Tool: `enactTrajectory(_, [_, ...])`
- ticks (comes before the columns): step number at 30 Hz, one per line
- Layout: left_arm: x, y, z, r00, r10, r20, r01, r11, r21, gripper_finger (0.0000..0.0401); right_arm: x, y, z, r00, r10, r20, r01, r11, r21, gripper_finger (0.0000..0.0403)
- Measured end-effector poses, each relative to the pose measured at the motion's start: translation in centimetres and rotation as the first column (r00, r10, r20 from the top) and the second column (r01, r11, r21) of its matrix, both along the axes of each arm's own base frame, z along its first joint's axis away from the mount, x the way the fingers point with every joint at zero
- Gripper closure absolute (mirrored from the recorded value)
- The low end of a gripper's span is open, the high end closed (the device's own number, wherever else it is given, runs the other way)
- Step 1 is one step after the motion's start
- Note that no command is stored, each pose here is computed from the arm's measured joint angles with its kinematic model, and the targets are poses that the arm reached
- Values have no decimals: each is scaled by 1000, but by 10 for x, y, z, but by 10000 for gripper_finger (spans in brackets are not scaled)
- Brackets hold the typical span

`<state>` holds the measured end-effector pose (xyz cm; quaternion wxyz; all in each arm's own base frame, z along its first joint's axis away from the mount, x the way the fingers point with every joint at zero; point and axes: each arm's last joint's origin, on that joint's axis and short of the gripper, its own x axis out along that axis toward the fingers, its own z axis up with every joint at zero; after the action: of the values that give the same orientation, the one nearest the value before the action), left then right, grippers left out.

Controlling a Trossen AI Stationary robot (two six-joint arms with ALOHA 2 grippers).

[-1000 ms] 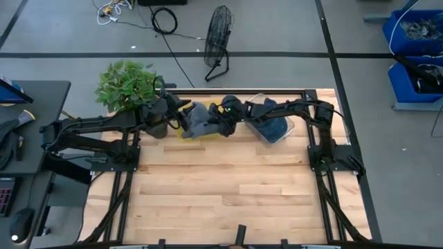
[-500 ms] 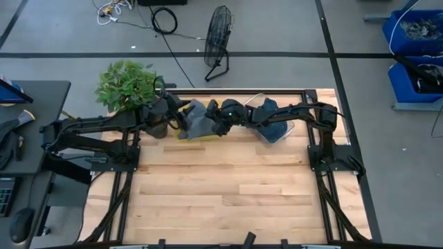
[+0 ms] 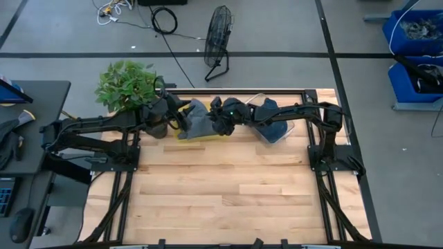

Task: Pick & Place hat
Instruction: Return to Home Position

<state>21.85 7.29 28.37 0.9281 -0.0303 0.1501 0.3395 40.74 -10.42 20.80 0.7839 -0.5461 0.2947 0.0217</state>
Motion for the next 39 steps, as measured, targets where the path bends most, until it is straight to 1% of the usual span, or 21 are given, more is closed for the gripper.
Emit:
enactTrajectory(3, [-2,-1,1,1000,-2,-2,2,1000,4,270,-2,7,2,996,-79,-39,77,996,-55,280])
enactTrajectory(6, [-11,-3,7,1000,-14,-16,14,999,36,270,-7,20,19,981,-192,-29,186,972,-146,270])
enactTrajectory(8, [-20,-6,13,1000,-16,-14,16,999,41,270,-16,29,34,974,-221,-42,210,960,-185,269])
enactTrajectory(9, [-26,-7,15,1000,-16,-13,16,999,39,270,-23,34,42,972,-226,-62,212,960,-183,269])
enactTrajectory(10, [-31,-10,18,1000,-18,-1,18,999,41,270,-30,39,51,971,-231,-62,219,962,-161,271])
enactTrajectory(12, [-42,-14,23,1000,-26,0,26,999,47,270,-47,46,73,965,-258,-41,254,963,-86,277])
enactTrajectory(14, [-53,-18,29,999,-36,21,34,998,57,270,-70,49,92,949,-312,-37,313,949,32,286])
enactTrajectory(15, [-59,-21,32,999,-42,28,40,997,58,270,-81,50,101,938,-346,-30,347,931,115,291])
enactTrajectory(17, [-68,-25,35,998,-54,42,51,997,61,270,-106,49,116,916,-398,-49,393,868,304,304])
enactTrajectory(18, [-71,-27,36,997,-61,46,58,996,62,270,-118,50,123,914,-401,-65,394,835,384,310])
enactTrajectory(20, [-77,-31,37,996,-82,43,79,995,61,270,-140,53,132,924,-374,-82,359,772,525,323])
enactTrajectory(21, [-78,-33,37,994,-94,46,91,994,61,270,-149,56,133,934,-348,-84,331,748,575,330])
enactTrajectory(22, [-79,-35,37,992,-113,50,110,992,62,270,-156,58,133,947,-313,-74,291,737,610,338])
enactTrajectory(23, [-79,-37,35,989,-143,43,140,988,66,270,-162,61,133,960,-277,-48,244,736,632,346])
enactTrajectory(25, [-77,-41,28,976,-218,22,216,974,69,270,-174,65,130,976,-216,17,156,753,639,363])
enactTrajectory(27, [-73,-44,19,959,-282,26,281,958,55,270,-186,67,125,973,-218,70,122,753,646,381])
enactTrajectory(28, [-72,-45,14,953,-301,23,300,953,39,270,-192,67,121,968,-236,86,124,747,653,389])
enactTrajectory(30, [-71,-46,6,951,-307,28,307,952,12,270,-203,67,110,955,-280,100,144,730,668,398])
enactTrajectory(33, [-74,-47,0,951,-308,29,308,951,5,270,-219,68,96,935,-327,138,143,702,697,392])
enactTrajectory(36, [-80,-47,3,950,-307,64,306,952,16,270,-234,71,83,922,-361,139,147,659,737,386])
enactTrajectory(39, [-87,-50,8,943,-316,99,314,949,38,270,-248,73,72,905,-397,151,146,624,768,389])
